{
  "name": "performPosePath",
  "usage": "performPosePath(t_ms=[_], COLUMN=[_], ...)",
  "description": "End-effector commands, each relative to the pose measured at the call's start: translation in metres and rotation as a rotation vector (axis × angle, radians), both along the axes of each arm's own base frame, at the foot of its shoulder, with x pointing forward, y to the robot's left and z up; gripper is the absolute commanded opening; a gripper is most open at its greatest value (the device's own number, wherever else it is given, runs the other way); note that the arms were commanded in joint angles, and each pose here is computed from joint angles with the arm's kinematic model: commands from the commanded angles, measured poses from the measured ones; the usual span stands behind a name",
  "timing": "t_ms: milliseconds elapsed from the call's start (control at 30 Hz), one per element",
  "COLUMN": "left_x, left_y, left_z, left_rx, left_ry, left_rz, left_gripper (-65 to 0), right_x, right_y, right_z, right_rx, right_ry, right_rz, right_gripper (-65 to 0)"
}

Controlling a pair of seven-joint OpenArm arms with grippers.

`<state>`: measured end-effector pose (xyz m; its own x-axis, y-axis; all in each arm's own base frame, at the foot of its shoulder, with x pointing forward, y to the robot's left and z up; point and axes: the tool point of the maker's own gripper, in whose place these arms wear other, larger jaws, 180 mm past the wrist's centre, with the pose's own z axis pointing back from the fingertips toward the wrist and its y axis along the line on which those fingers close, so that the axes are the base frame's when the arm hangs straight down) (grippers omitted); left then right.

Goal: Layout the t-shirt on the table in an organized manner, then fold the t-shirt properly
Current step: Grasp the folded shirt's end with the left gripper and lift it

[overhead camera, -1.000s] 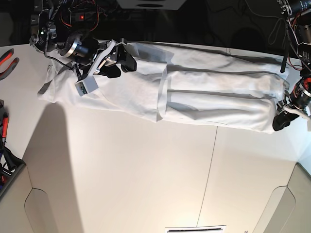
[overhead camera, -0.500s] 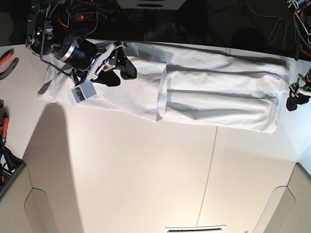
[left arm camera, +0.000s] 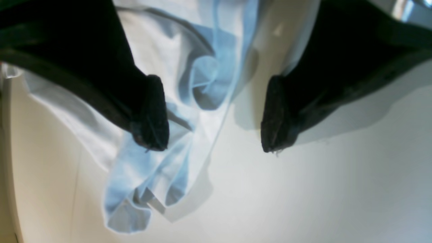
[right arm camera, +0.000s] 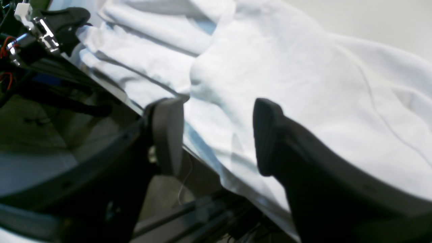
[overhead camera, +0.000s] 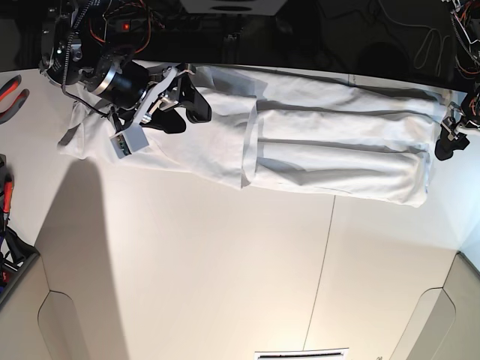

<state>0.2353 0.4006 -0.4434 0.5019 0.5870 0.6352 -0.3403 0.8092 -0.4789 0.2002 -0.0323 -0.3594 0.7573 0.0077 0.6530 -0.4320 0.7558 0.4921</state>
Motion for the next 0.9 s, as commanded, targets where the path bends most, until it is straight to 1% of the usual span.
performPosePath(t_ms=[0,200,333,467,667,700,733,767,833,867], left_x=[0.004,0.002,0.004,0.007,0.007,0.008,0.009,0.010,0.015,0.018], left_y=[0.007,-0.006,-0.031,-0.053,-0.056,-0.056,-0.056,-0.056,-0.056,-0.055], left_z=[0.009,0.003,-0.010,-0.019,-0.020,-0.019,-0.017,-0.016,-0.011,-0.006], left_rx=[0.013,-0.030,-0.038,-0.057,-0.059,-0.063,-0.068,-0.073,-0.092,-0.108], left_ry=[-0.009,0.025,0.074,0.099,0.101,0.095,0.087,0.080,0.050,0.025], left_rz=[-0.013,-0.051,-0.139,-0.210,-0.217,-0.214,-0.210,-0.207,-0.190,-0.173], left_gripper=[-18.5,-18.5,-18.5,-18.5,-18.7,-19.9,-24.1,-32.1,-56.6,-65.0], right_x=[0.006,0.006,0.006,0.006,0.006,0.006,0.006,0.006,0.007,0.009], right_y=[0.002,0.002,0.002,0.002,0.002,0.002,0.002,0.002,0.002,0.002], right_z=[0.011,0.011,0.011,0.011,0.011,0.011,0.011,0.011,0.012,0.014], right_rx=[0.023,0.023,0.023,0.023,0.020,0.020,0.020,0.020,0.025,0.031], right_ry=[-0.043,-0.043,-0.043,-0.043,-0.043,-0.043,-0.043,-0.043,-0.051,-0.061], right_rz=[0.000,0.000,0.000,0.000,0.000,0.000,0.000,-0.001,-0.006,-0.013], right_gripper=[-32.5,-32.5,-32.5,-32.5,-32.5,-32.5,-32.5,-32.5,-32.7,-32.7])
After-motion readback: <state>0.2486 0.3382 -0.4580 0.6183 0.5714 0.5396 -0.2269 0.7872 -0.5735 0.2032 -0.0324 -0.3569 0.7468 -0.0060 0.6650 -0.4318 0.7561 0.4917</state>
